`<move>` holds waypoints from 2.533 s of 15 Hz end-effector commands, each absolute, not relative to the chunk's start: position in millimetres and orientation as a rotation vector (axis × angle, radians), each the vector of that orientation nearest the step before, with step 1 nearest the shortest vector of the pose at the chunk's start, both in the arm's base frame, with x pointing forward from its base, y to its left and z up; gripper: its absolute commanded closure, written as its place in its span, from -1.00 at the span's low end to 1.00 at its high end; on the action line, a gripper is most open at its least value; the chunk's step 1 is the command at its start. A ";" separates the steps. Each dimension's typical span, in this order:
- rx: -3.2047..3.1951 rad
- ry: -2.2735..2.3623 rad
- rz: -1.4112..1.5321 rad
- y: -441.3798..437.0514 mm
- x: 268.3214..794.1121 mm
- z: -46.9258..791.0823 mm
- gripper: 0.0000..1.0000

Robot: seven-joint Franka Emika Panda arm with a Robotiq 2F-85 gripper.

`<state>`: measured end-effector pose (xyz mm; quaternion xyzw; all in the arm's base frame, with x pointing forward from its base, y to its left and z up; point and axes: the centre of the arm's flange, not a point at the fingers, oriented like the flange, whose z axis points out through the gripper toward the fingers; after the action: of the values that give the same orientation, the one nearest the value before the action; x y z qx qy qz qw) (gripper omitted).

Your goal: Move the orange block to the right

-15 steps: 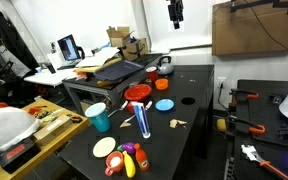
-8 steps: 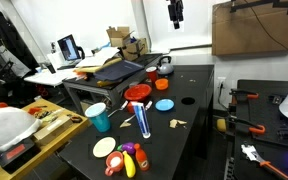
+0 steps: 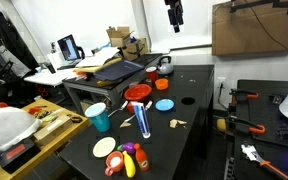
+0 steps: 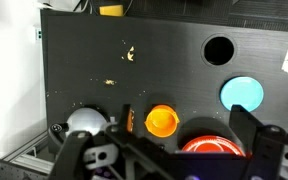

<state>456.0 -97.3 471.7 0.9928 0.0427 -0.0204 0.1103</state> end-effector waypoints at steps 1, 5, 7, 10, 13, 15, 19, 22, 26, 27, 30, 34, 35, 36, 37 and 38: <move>2.958 0.124 -0.042 -94.4 472.0 456.0 -1.00; 3.048 0.116 0.007 -74.8 489.8 437.7 -1.00; 3.101 0.123 0.034 -59.8 501.1 427.5 -1.00; 3.157 0.165 0.071 -32.8 516.2 412.2 -1.00; 3.194 0.208 0.093 -6.0 528.2 399.1 -1.00; 3.203 0.242 0.101 9.9 535.6 392.0 -1.00; 3.185 0.380 0.116 39.2 551.4 374.2 -1.00; 3.152 0.551 0.132 55.3 566.3 354.4 -1.00; 3.137 0.797 0.151 77.8 585.4 323.7 -1.00; 3.131 0.861 0.159 84.7 591.0 314.9 -1.00; 3.086 1.013 0.132 95.3 605.6 292.9 -1.00; 3.016 1.212 0.095 90.7 623.8 263.7 -1.00; 2.981 1.276 0.083 86.6 629.2 256.8 -1.00; 2.943 1.340 0.074 81.8 633.9 249.9 -1.00; 2.905 1.398 0.063 77.4 638.6 243.2 -1.00; 2.862 1.458 0.053 73.8 642.5 236.6 -1.00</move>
<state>620.4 83.7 248.6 0.9154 0.3996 0.0194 -0.0444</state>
